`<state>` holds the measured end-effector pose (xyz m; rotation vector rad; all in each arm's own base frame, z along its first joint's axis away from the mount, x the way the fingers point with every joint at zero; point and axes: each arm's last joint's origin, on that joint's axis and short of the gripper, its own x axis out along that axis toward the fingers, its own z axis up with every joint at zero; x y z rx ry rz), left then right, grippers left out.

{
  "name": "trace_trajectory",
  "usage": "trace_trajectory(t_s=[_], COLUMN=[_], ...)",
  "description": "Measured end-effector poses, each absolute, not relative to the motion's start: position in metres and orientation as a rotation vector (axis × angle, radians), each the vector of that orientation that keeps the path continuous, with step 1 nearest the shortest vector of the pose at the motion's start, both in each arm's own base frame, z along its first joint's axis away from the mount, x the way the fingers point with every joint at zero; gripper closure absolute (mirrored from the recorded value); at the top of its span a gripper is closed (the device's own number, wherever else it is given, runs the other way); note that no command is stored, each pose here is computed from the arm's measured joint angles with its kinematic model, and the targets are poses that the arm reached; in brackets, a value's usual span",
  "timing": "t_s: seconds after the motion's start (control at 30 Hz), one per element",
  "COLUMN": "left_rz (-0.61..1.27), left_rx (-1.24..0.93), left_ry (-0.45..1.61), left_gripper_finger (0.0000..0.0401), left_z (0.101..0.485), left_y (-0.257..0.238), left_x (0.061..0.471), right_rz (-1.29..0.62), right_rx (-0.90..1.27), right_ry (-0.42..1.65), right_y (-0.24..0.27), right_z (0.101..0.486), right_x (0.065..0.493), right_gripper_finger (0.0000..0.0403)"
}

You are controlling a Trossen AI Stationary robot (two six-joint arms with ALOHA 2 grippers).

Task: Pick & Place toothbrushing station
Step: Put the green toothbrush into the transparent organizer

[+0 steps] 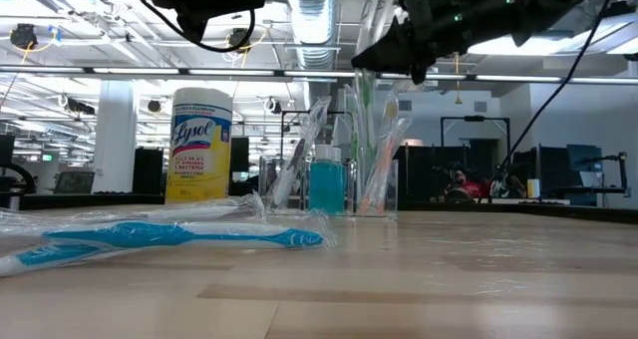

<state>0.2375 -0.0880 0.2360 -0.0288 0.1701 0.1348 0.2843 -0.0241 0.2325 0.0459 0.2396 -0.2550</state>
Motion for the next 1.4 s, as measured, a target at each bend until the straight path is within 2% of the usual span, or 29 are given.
trace_trajectory(t_s=[0.37, 1.23, 1.4], left_rz=[0.139, 0.138, 0.138], left_rx=[-0.057, -0.072, -0.072], left_ry=[0.192, 0.171, 0.17], left_gripper_finger=[0.0344, 0.0344, 0.0344], left_z=[0.224, 0.226, 0.226], left_y=[-0.086, -0.086, -0.086], left_x=[0.233, 0.233, 0.233], right_rz=[-0.266, -0.249, -0.246], right_rx=[0.062, 0.097, 0.105], right_ry=[0.28, 0.344, 0.34], right_y=[-0.027, -0.027, -0.027], right_z=[0.217, 0.181, 0.18], right_x=[0.292, 0.31, 0.311], right_gripper_finger=[0.0395, 0.0393, 0.037])
